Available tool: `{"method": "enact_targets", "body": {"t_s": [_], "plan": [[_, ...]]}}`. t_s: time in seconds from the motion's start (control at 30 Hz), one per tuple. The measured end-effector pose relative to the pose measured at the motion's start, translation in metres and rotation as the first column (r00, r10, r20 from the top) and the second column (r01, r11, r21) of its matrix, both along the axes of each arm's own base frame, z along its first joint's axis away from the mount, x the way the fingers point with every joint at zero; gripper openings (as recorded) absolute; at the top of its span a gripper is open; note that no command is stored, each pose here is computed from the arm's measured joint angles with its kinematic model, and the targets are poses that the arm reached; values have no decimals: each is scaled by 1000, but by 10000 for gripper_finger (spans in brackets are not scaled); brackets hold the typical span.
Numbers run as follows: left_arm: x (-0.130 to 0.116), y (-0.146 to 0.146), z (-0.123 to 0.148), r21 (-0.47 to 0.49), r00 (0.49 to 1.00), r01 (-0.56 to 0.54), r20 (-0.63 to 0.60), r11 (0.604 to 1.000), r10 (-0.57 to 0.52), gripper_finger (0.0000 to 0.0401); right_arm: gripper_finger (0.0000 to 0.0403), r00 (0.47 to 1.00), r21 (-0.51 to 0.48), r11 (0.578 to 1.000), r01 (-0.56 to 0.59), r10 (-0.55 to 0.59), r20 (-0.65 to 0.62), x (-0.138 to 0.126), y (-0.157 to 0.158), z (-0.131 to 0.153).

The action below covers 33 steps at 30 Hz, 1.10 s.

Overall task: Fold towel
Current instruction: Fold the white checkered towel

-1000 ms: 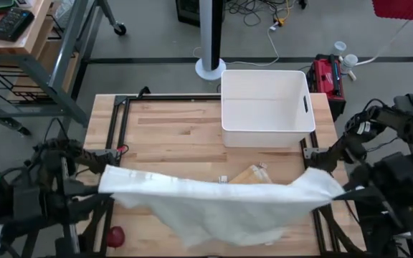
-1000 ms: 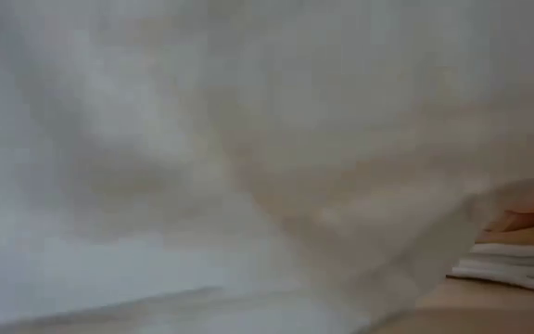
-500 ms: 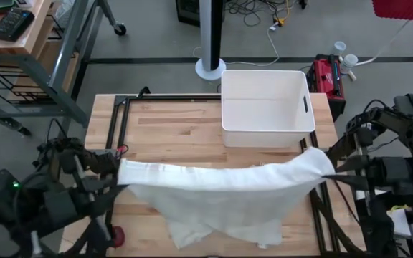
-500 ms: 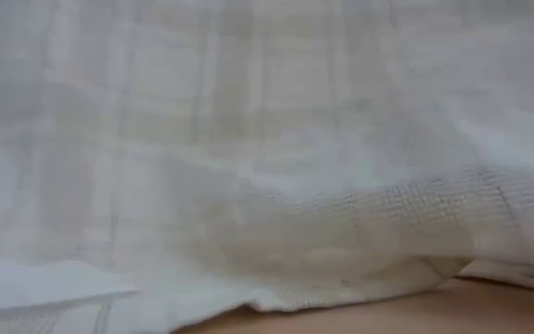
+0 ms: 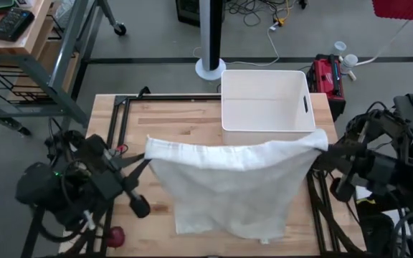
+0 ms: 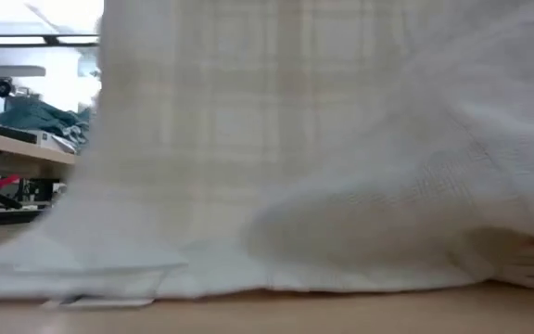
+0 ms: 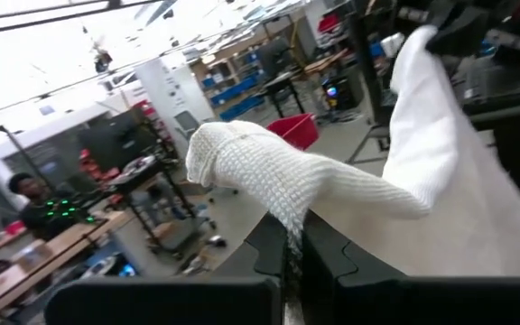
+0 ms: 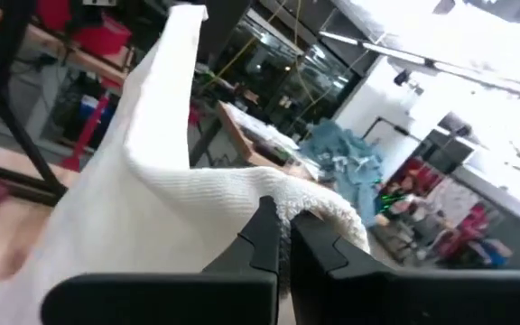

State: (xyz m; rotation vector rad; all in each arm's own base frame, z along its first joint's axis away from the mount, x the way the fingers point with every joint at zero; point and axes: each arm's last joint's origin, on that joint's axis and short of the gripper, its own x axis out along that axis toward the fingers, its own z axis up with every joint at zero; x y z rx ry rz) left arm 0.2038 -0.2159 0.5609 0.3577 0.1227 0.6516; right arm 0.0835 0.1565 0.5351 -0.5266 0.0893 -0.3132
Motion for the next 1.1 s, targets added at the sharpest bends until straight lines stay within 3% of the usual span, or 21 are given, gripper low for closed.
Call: {"method": "enact_targets", "body": {"t_s": [0.07, 0.23, 0.47, 0.57, 0.63, 0.73, 0.83, 0.97, 1.03, 1.1], "plan": [[3, 5, -4, 13, 1000, -17, -10, 1000, 17, 4, 0, 1000, -35, 999, 22, -22, -8, 2, -3, 2], [9, 17, -17, 57, 997, -58, -43, 997, 60, 7, 0, 999, 30, 998, 50, -50, 1, 5, -16, 4], [14, 43, -51, 123, 986, -126, -94, 984, 138, 6, 0, 996, -16, 996, 84, -84, -17, 9, -21, 2], [11, 54, -71, 118, 983, -149, -91, 982, 160, 7, 0, 997, 90, 996, 5, 2, -79, 10, -23, -4], [7, 59, -87, 111, 983, -153, -85, 982, 163, 4, 0, 991, 221, 975, -34, 62, -122, 13, -19, -11], [1, 64, -115, 98, 984, -151, -75, 984, 159, 2, 0, 973, 344, 938, -43, 118, -200, 20, -7, -29], [-5, 64, -147, 60, 994, -95, -44, 994, 97, 3, 0, 955, 444, 896, 9, 125, -271, 28, 7, -56], [-7, 57, -197, -24, 999, 52, -6, 998, -53, 2, 0, 916, 493, 861, 126, 89, -390, 36, 27, -104], [-8, 52, -220, -86, 990, 139, 8, 987, -139, 2, 0, 887, 510, 837, 198, 68, -457, 39, 36, -129], [-9, 46, -242, -173, 963, 268, 17, 948, -269, 2, 0, 838, 531, 803, 271, 74, -540, 41, 44, -151]]}}
